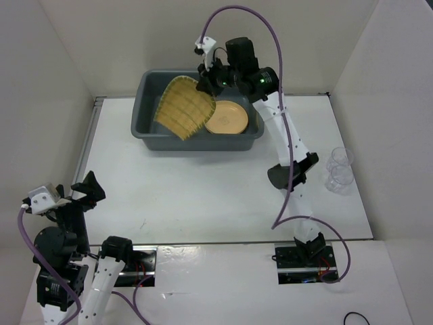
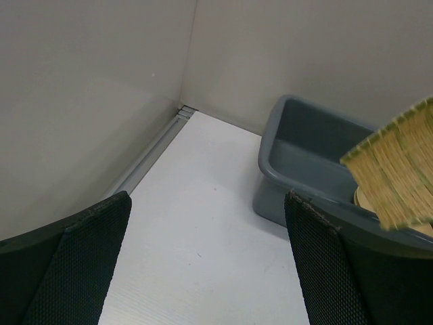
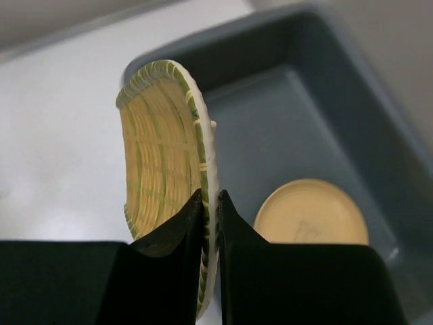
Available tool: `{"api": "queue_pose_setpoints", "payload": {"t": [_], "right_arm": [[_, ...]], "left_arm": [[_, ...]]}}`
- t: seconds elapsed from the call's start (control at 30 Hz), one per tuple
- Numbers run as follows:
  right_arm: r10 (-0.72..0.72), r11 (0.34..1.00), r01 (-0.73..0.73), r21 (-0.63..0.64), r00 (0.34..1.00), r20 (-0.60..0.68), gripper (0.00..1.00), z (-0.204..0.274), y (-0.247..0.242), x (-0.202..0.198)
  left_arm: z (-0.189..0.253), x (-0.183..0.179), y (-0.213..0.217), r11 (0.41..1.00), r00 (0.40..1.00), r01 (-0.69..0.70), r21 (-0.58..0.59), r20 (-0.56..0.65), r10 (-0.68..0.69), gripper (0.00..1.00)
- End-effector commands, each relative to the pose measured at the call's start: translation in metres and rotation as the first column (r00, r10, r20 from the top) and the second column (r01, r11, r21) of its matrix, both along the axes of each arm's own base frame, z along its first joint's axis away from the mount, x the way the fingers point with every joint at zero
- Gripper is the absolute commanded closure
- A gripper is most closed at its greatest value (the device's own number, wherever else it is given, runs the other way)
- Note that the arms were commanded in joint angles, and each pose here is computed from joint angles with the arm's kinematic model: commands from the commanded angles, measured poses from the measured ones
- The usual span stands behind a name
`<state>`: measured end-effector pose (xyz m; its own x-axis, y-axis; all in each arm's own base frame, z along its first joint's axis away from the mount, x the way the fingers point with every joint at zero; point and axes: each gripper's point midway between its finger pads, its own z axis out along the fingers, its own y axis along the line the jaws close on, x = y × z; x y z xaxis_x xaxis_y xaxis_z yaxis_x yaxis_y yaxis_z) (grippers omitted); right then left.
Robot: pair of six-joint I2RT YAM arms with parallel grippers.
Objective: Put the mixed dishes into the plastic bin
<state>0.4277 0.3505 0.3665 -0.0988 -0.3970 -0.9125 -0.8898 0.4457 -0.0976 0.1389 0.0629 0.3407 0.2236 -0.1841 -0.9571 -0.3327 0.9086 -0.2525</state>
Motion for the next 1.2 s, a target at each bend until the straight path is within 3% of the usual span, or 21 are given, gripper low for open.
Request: {"api": "queue_pose_setpoints", "payload": {"t": [0.0, 0.2, 0.53, 0.9, 1.17], "right_arm": [[-0.186, 0.975, 0.184, 0.121, 0.982, 0.007, 1.0, 0.026, -0.028, 0.042], [-0.26, 0.952, 0.267, 0.149, 0.963, -0.067, 1.0, 0.011, -0.037, 0.061], [-0.513, 0.847, 0.526, 0.083, 0.847, -0.139, 1.0, -0.051, -0.097, 0.135], [-0.553, 0.826, 0.563, -0.026, 0.801, -0.23, 1.0, -0.143, -0.126, 0.173], [-0.593, 0.795, 0.605, -0.046, 0.758, -0.27, 1.0, -0.181, -0.161, 0.197]], "left_arm": [[0.017, -0.01, 0.002, 0.999, 0.997, -0.007, -0.035, 0.081, 0.009, 0.0], [0.017, -0.01, 0.002, 0.999, 0.997, -0.007, -0.035, 0.081, 0.009, 0.0], [0.015, -0.006, 0.002, 0.999, 0.997, -0.007, -0.034, 0.071, 0.009, 0.0], [0.01, 0.005, 0.002, 0.999, 1.0, -0.017, -0.028, 0.024, 0.018, 0.0], [0.002, 0.021, -0.001, 1.0, 0.999, -0.019, -0.017, -0.044, 0.018, 0.0]]}}
